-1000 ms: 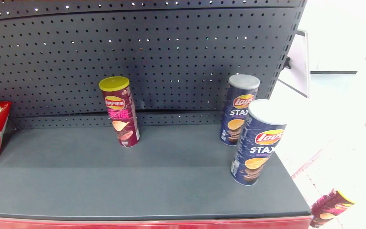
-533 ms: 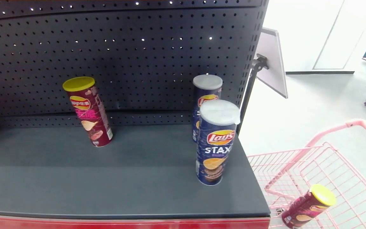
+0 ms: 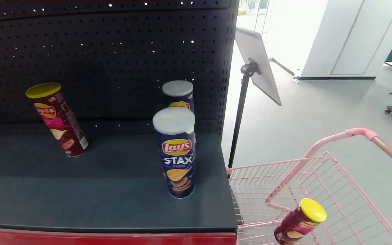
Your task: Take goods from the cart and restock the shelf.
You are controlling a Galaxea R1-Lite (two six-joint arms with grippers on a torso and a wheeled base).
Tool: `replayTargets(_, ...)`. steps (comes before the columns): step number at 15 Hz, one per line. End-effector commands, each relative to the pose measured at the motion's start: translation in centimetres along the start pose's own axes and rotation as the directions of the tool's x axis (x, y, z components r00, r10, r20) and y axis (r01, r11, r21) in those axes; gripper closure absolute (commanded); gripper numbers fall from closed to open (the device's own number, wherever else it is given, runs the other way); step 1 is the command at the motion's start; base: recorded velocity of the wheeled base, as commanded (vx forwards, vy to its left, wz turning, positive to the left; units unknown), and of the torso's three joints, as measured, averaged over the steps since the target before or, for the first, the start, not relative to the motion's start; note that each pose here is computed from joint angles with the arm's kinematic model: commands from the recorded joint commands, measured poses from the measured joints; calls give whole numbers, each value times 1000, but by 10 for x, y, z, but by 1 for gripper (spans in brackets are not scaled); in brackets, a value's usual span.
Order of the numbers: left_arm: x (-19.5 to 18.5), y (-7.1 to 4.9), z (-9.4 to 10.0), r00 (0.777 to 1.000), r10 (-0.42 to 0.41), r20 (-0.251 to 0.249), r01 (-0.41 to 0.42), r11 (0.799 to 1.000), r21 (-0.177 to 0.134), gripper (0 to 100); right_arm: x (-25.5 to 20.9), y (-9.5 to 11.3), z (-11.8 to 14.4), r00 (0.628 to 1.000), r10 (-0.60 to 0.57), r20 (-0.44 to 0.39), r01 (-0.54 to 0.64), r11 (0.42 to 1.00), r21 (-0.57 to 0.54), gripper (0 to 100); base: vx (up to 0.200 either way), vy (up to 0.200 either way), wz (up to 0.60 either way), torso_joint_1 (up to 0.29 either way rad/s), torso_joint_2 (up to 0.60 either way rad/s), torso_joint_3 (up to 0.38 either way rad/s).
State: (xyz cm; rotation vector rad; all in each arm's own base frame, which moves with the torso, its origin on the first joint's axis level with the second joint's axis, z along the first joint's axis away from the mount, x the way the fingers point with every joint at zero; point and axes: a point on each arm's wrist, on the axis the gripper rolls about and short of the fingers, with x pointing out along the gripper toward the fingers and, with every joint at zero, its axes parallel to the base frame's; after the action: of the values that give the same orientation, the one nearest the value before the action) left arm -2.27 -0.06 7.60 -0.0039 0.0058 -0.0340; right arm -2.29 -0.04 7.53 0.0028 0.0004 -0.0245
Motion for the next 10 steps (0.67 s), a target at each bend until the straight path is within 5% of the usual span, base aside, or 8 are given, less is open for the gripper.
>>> replayTargets(1,0,0,0,1000,0,-2,0,1000,-1,0,0,0,0,1000,0,-1,0,1000,0,0,0,-200,0,2,2,2)
replayTargets(10,0,0,0,1000,0,-2,0,1000,-4,0,0,0,0,1000,0,-1,0,1000,0,0,0,-200,0,2,0,5)
